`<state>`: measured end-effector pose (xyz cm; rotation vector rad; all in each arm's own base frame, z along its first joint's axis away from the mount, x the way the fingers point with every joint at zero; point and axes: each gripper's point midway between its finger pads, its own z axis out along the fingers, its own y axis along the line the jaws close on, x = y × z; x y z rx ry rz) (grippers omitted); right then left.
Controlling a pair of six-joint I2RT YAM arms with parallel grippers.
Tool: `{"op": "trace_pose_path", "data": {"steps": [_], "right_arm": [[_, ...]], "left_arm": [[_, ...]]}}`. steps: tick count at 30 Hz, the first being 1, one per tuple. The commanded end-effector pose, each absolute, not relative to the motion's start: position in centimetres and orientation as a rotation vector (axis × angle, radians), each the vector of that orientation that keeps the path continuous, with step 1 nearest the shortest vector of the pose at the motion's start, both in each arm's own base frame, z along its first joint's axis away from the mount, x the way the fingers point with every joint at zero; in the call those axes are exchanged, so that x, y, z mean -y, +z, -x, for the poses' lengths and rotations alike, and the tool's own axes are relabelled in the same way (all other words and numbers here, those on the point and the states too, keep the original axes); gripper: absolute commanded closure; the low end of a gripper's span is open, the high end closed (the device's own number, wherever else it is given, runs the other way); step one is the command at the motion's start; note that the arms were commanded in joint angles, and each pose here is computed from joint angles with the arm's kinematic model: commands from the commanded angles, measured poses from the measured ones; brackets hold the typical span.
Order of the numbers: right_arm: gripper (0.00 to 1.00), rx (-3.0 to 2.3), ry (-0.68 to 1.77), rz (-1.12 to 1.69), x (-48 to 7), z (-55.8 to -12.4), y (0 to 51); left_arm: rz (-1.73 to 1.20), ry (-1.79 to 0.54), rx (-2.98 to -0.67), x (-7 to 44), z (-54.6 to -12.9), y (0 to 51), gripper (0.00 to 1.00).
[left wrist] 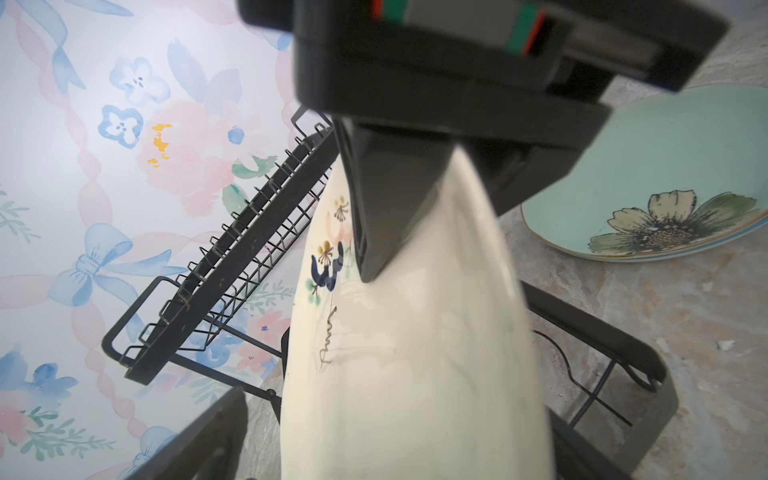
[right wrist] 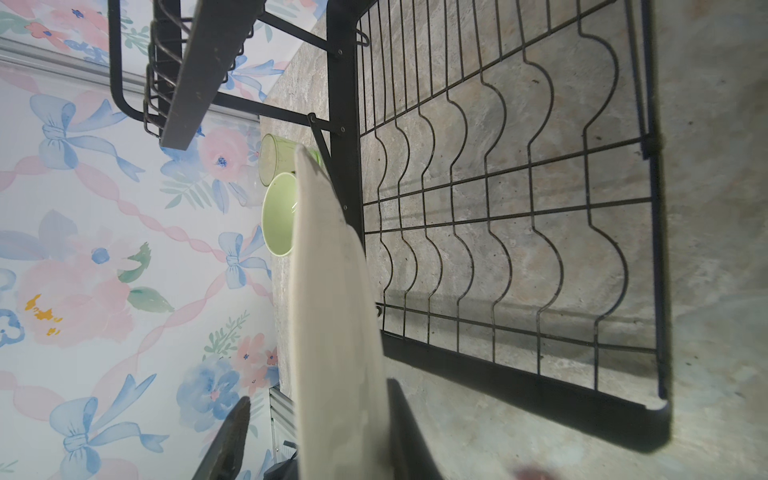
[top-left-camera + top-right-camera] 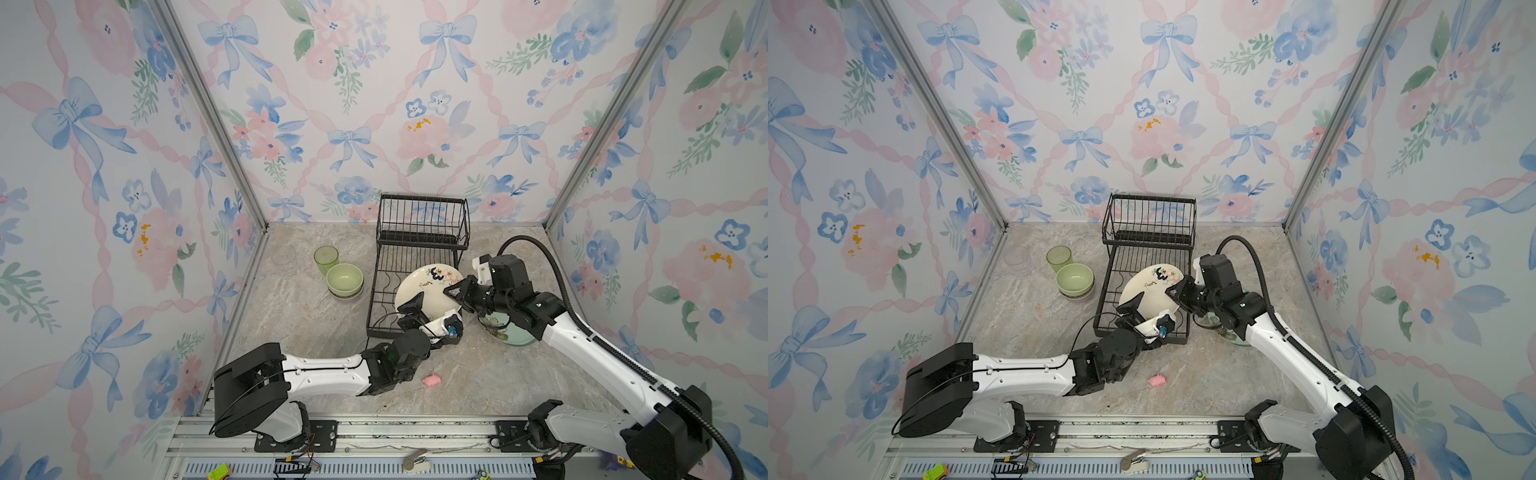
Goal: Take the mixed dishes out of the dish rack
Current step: 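Close the right gripper on the cream plate rim and open the left gripper, then carry the cream plate over the green plate stack with the right gripper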
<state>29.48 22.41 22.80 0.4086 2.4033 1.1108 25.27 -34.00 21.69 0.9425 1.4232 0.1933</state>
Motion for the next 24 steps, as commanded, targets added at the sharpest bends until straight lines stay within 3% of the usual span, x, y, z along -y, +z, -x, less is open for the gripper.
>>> {"op": "trace_pose_path", "data": {"steps": [1, 24], "right_arm": [[1.00, -2.336, 1.170, -0.354, -22.8, -30.0, 24.6], [1.00, -2.318, 1.058, -0.442, -19.8, -30.4, 23.3]], "left_arm": [[-0.857, 0.163, -1.414, 33.1, -25.2, 23.0, 0.02], [-0.714, -0.041, -1.401, 29.7, -23.2, 26.1, 0.02]]}}
